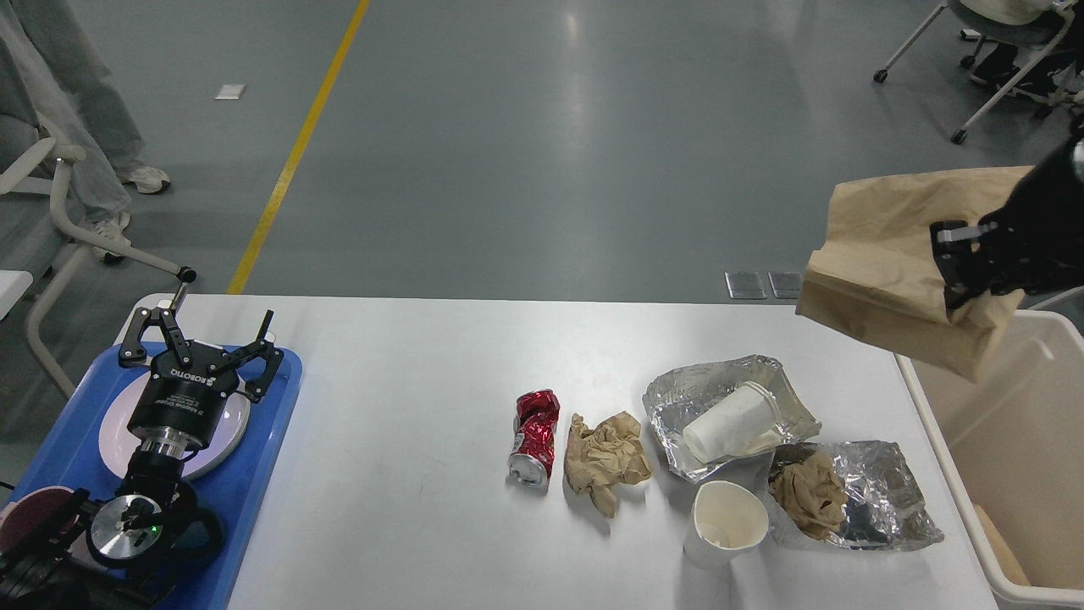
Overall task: Tidy desktop
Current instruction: 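Lift the paper bag and carry it over the white bin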
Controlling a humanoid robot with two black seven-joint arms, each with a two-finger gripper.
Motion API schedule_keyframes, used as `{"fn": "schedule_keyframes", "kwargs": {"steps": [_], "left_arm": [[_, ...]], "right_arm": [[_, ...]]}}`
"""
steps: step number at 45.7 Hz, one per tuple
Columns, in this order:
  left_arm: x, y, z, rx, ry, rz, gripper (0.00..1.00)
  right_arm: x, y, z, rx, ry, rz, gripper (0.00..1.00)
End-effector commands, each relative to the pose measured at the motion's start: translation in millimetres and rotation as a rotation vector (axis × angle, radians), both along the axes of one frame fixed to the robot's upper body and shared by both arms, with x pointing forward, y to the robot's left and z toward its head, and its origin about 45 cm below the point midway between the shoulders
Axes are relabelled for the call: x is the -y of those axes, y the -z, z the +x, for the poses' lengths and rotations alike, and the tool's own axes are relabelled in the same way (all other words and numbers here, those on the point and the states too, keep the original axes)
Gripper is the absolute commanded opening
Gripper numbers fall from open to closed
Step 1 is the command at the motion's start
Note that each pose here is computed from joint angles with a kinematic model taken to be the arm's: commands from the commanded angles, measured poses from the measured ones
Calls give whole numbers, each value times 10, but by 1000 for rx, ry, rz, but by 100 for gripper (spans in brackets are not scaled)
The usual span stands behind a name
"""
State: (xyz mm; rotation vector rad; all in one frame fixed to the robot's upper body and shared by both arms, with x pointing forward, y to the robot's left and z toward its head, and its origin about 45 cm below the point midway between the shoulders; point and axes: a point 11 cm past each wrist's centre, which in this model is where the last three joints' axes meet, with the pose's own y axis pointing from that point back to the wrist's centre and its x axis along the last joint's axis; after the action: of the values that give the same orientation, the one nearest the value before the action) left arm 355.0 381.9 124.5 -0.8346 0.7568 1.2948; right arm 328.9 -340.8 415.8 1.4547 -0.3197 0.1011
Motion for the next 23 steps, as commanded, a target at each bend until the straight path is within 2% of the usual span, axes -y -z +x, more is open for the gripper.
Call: {"fn": "schedule_keyframes", "kwargs": {"steps": [1, 14, 17, 23], "left_arm": [[0, 0, 0, 0, 0, 0, 96], [0, 0, 0, 0, 0, 0, 96], [0, 0, 0, 0, 0, 0, 96], [0, 0, 0, 0, 0, 0, 96]], "right_arm": [[172, 12, -146, -10, 24, 12, 0], [620, 34, -162, 89, 130, 6, 0], [901, 165, -198, 115, 194, 9, 0], [1793, 555, -366, 150, 398, -59, 0]]}}
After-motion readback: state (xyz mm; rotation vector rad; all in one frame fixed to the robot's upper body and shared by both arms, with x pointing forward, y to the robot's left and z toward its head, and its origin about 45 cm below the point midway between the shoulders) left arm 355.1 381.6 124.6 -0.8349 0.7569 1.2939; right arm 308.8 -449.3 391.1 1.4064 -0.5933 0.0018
